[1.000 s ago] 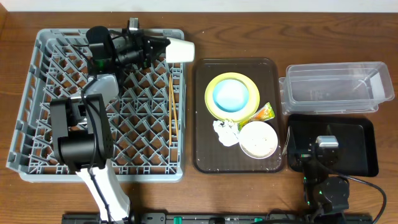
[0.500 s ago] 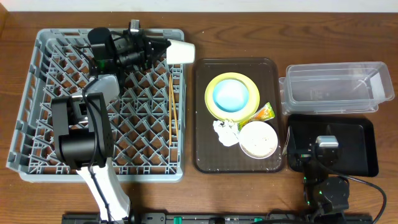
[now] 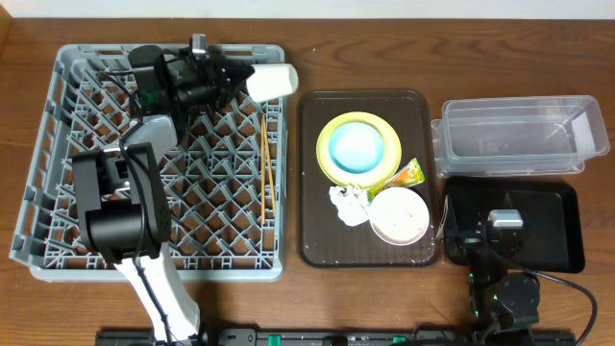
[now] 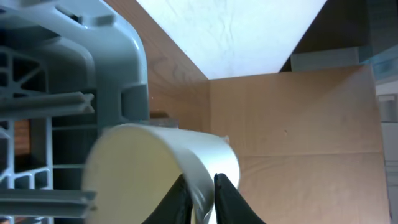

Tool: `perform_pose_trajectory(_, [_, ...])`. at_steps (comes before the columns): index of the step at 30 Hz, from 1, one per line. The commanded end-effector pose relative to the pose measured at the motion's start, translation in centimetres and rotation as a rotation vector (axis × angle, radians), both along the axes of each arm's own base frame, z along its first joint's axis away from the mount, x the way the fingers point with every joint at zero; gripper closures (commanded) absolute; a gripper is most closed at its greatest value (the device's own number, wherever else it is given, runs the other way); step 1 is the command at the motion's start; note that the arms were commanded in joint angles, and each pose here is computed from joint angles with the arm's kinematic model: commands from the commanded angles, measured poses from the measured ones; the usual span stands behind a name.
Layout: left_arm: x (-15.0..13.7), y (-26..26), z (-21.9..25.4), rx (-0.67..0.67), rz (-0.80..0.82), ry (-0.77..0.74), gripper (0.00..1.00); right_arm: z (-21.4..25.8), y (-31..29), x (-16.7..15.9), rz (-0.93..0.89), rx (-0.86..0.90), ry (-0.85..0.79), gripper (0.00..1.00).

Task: Sort waste into correct bins and load items into the dishwasher rack
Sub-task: 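Lower the white cup upside down into the rack and release it, then move the left gripper back over the blue bowl on the tray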

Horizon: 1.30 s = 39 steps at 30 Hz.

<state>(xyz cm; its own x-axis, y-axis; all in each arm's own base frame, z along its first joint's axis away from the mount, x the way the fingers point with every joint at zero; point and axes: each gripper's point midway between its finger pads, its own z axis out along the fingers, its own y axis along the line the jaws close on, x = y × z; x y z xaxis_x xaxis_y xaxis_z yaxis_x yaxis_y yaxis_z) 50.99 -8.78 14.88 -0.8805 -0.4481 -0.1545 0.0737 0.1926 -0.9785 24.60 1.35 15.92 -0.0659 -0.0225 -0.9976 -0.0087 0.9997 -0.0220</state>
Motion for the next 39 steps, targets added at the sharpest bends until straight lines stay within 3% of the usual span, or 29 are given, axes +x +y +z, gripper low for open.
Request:
perform_pose_trajectory(1, [0.2,0.6,-0.8,0.019,0.012,-0.019,0.78,-0.1,-0.2,0.0,-0.007,-0.005,0.003,0.01])
perform_pose_trajectory(9, [0.4,1.6,-0.8,0.030,0.029,-0.037,0.75,-0.1,-0.2,0.0,-0.007,-0.005,0.003,0.01])
perform_pose_trajectory(24, [0.3,5.8,-0.9,0.017,0.089,-0.018,0.53,-0.1,-0.2,0.0,-0.007,-0.005,0.003,0.01])
perform_pose_trajectory(34, [-0.2,6.3,-0.1,-0.009,0.070,-0.014,0.57,-0.1,-0.2,0.0,-0.007,-0.005,0.003,0.01])
perform_pose_trajectory(39, [-0.6,6.2,3.3,-0.007,0.068,-0.061,0.61,-0.1,-0.2,0.0,-0.007,-0.005,0.003,0.01])
